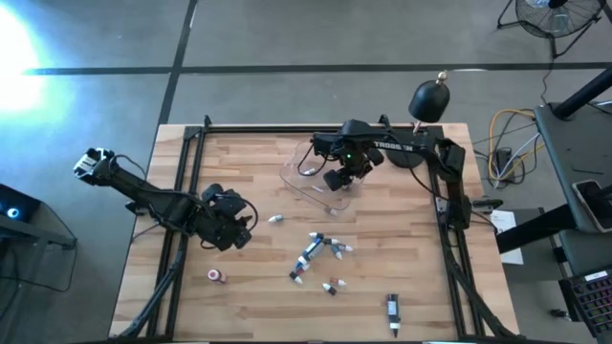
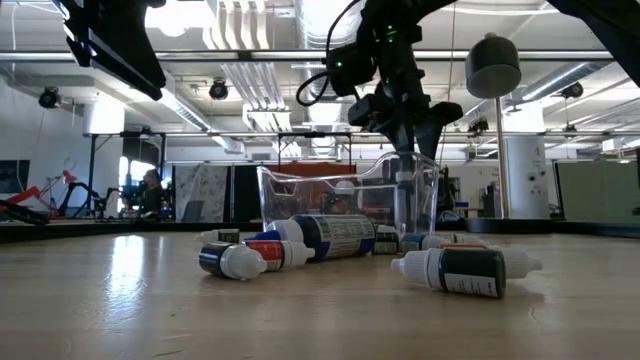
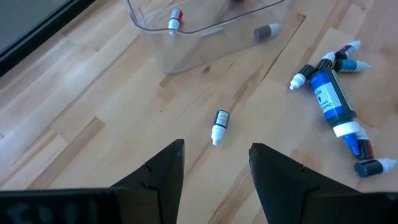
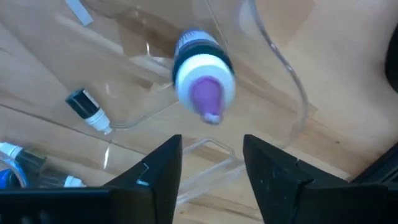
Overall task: Pick & Place food coloring
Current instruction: Put the large purple food coloring bottle into the transparent bin, then put the large black food coloring bottle into the transparent bin
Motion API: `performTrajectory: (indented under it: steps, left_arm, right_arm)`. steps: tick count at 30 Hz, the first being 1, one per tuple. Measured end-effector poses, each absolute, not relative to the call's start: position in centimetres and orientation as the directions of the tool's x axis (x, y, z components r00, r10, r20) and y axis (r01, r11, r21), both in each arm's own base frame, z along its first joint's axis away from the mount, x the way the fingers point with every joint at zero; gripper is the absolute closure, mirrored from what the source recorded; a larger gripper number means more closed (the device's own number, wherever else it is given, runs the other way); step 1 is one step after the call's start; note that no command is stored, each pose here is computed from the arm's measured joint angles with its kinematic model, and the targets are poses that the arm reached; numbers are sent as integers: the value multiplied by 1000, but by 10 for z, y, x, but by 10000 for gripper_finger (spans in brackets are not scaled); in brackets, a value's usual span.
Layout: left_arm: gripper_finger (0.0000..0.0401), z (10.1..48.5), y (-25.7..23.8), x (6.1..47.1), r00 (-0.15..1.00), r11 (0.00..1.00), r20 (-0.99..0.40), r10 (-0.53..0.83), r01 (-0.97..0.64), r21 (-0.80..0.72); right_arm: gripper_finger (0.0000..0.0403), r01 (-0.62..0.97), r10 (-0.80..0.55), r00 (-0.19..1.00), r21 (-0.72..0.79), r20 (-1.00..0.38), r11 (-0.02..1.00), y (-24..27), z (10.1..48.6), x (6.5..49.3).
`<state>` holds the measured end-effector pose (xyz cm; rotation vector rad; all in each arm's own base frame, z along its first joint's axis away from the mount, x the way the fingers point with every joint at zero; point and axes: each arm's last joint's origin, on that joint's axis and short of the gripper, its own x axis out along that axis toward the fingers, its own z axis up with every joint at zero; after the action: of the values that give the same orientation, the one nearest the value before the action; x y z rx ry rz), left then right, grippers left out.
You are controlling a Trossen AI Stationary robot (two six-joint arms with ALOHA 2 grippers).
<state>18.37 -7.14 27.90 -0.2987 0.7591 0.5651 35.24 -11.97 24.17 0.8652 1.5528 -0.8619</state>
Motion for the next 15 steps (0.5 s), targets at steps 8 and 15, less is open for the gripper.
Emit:
performTrajectory:
  steps: [8,15]
  left_arm:
    - [245,279,-71,184,588,813,-718,372,-580,-54]
    - [245,279,-71,184,588,812,-717,374,-581,-53]
  right_arm:
    - [197,878,58,-102,-62,-993,474,-116,256,349]
    - [191,830,29,-32,-11,-999,557,-59,308,325]
